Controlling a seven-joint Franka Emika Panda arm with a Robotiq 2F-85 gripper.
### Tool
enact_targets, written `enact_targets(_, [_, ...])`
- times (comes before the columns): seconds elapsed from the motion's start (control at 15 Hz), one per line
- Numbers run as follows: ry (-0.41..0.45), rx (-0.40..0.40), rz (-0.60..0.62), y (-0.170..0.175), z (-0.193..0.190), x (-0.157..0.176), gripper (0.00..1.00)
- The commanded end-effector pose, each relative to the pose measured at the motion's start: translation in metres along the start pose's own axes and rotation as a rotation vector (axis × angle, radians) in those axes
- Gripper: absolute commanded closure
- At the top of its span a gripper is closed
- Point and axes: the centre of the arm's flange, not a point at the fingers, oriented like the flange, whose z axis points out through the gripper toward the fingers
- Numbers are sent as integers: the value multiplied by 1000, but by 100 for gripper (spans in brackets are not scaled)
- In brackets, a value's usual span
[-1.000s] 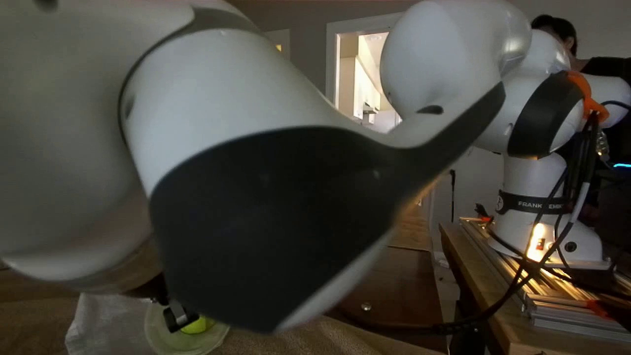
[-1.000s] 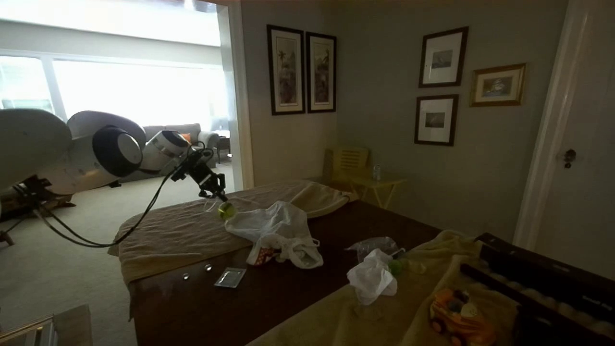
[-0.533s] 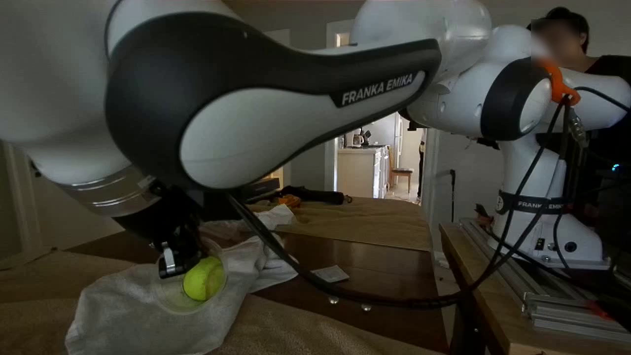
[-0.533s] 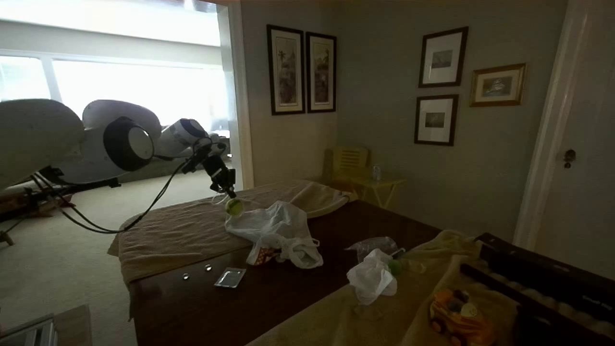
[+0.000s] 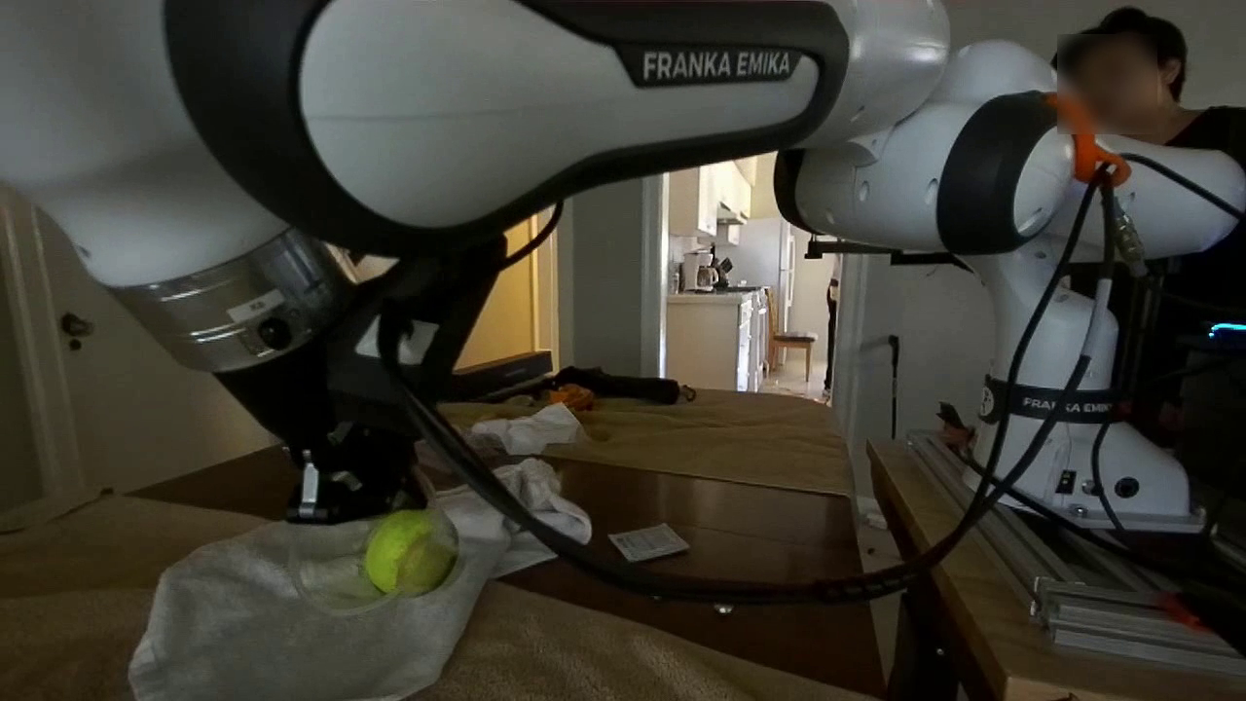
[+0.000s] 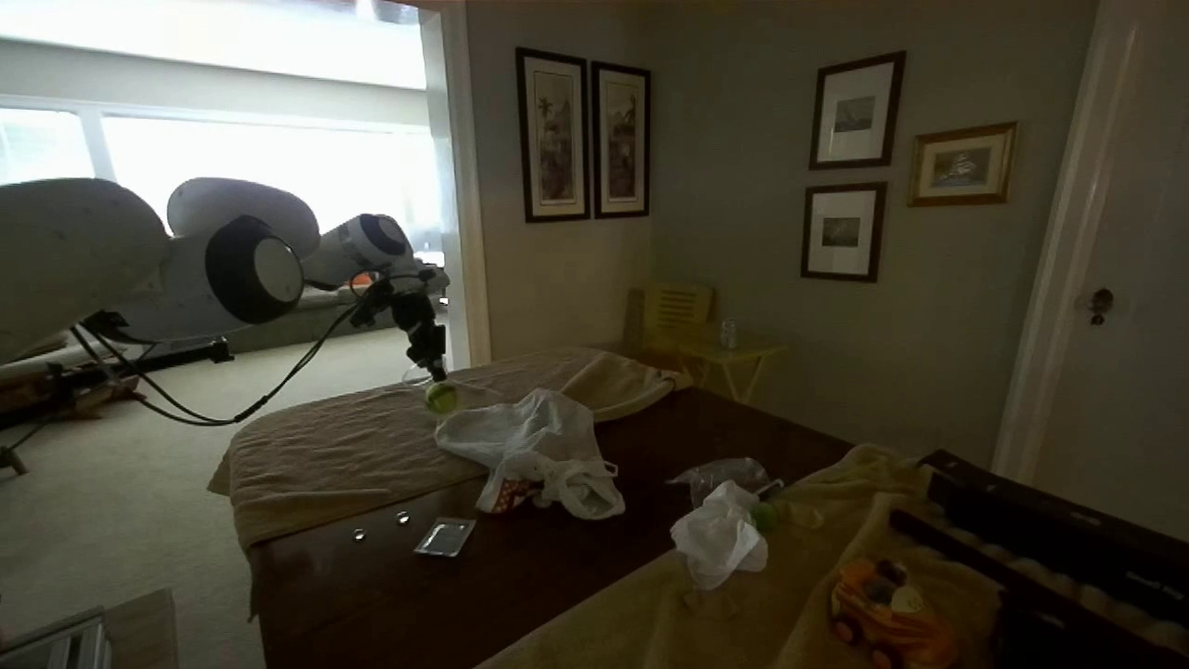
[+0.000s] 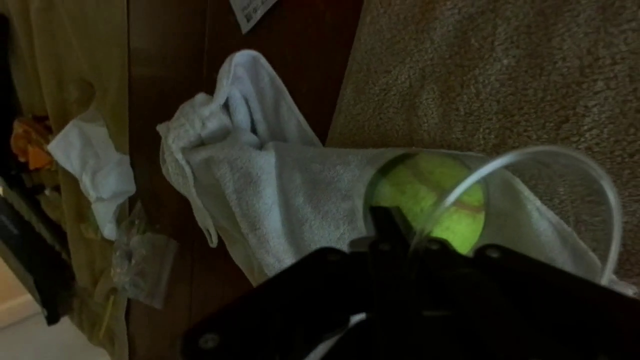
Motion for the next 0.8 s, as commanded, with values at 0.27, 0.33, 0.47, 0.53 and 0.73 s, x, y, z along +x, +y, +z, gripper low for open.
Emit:
enact_targets(0.27, [-57,7,206,51,-7,-73,99])
enact_targets(0.33, [-25,8,158,47,-16,-73,99])
enact_targets(0.47, [27,-3,9,4,-46,-49,99])
enact_targets(0.53, [61,-9,-33,-10,-59,-46,99])
enact_targets(0.73, [158,-30,-152,-28,-83,-52,99])
